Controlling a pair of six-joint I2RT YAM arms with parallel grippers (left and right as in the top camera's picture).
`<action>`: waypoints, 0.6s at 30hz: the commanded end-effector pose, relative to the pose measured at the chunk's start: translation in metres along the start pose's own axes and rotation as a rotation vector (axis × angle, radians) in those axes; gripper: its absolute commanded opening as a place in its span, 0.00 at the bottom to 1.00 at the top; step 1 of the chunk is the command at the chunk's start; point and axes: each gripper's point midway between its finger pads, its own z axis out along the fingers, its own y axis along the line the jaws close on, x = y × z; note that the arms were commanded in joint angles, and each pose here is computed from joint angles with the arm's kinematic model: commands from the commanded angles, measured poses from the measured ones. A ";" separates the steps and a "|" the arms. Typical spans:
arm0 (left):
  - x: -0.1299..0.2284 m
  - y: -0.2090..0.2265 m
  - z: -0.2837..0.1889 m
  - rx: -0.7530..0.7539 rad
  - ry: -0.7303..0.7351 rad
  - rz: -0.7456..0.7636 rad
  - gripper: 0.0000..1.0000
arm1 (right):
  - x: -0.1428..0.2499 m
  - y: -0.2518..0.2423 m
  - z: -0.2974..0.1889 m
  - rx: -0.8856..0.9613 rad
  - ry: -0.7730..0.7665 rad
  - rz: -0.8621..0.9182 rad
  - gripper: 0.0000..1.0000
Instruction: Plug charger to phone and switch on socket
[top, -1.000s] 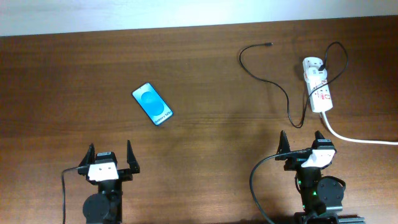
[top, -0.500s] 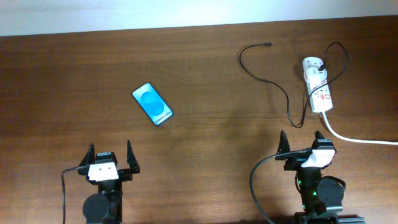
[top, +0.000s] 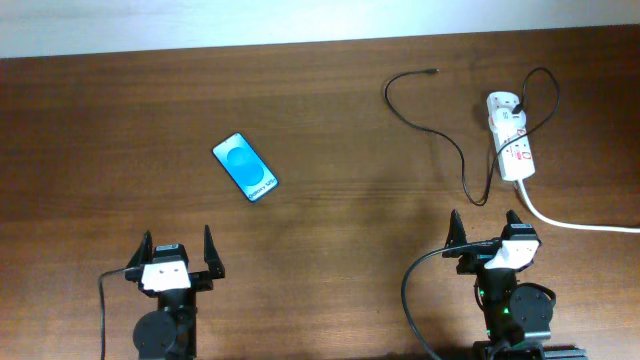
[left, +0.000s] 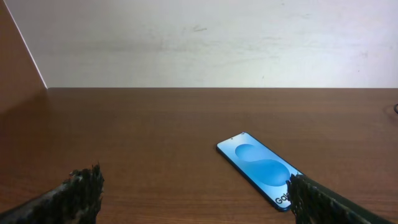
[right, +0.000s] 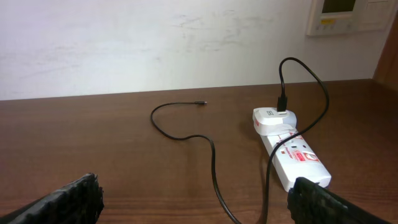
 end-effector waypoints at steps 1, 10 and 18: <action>0.001 0.003 0.000 -0.015 -0.004 -0.011 0.99 | 0.002 -0.001 0.000 0.004 0.002 -0.008 0.98; -0.002 0.001 0.000 -0.002 -0.014 -0.012 0.99 | 0.002 -0.001 0.000 0.004 0.002 -0.008 0.98; -0.023 -0.010 -0.003 0.065 -0.043 -0.061 0.99 | 0.002 -0.001 0.000 0.004 0.002 -0.008 0.98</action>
